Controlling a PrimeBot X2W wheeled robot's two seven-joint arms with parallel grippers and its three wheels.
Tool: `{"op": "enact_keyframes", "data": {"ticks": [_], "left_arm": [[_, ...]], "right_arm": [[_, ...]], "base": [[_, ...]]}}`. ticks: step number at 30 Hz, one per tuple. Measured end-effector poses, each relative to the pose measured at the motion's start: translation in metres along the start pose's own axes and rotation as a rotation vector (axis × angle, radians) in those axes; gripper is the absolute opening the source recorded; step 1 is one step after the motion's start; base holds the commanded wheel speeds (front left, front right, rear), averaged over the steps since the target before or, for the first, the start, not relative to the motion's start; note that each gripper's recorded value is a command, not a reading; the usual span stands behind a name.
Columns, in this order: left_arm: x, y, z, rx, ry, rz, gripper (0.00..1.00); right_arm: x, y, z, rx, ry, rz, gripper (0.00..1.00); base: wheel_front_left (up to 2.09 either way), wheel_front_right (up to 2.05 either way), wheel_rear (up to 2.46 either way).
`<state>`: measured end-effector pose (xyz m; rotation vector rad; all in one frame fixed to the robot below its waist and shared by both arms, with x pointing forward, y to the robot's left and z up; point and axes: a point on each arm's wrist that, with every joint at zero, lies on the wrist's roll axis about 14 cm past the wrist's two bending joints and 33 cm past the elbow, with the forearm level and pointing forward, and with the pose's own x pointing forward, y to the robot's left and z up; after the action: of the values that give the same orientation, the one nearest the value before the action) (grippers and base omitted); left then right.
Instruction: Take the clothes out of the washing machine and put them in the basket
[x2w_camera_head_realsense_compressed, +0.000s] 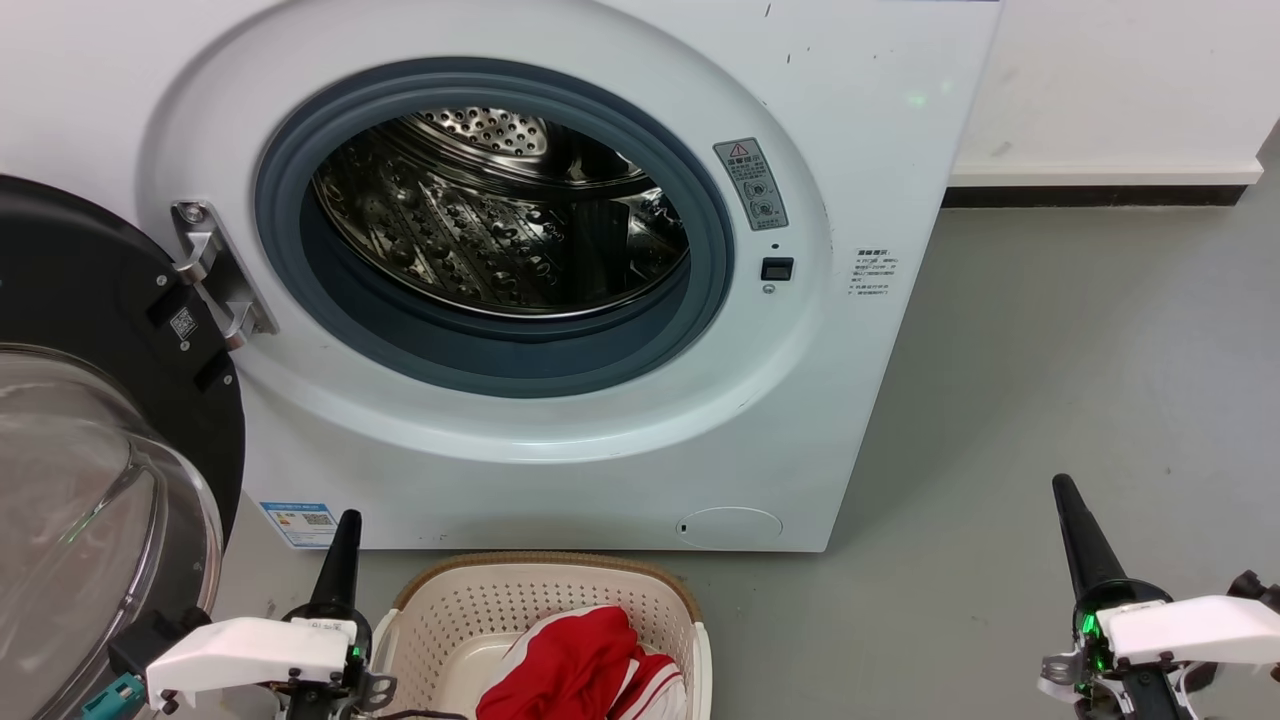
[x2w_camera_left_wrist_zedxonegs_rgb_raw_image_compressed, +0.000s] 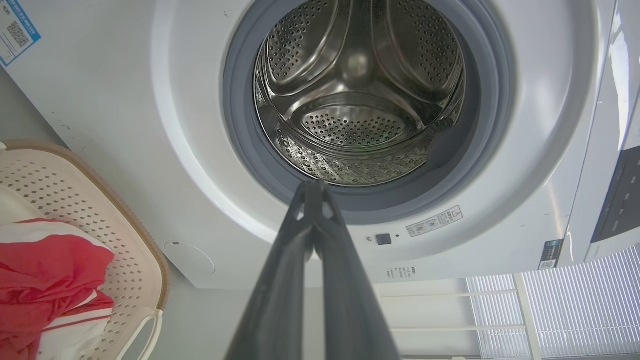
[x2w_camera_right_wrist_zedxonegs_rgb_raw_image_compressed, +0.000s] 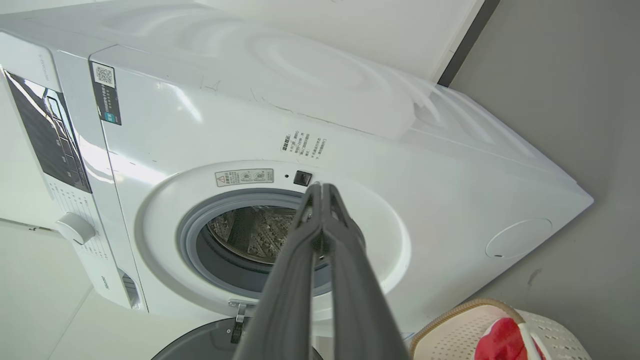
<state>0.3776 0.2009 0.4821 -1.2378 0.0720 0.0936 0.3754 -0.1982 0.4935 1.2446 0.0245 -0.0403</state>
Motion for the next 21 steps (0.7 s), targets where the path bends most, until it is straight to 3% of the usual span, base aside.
{"op": "enact_keyframes", "data": {"ticks": [21], "left_arm": [[0.005,-0.013,0.003,-0.184,0.011,-0.056,0.0]], "right_arm": [[0.006,0.004,0.003,0.177,0.006,0.011,0.0]], "base": [[0.0,0.0,0.0]]}}
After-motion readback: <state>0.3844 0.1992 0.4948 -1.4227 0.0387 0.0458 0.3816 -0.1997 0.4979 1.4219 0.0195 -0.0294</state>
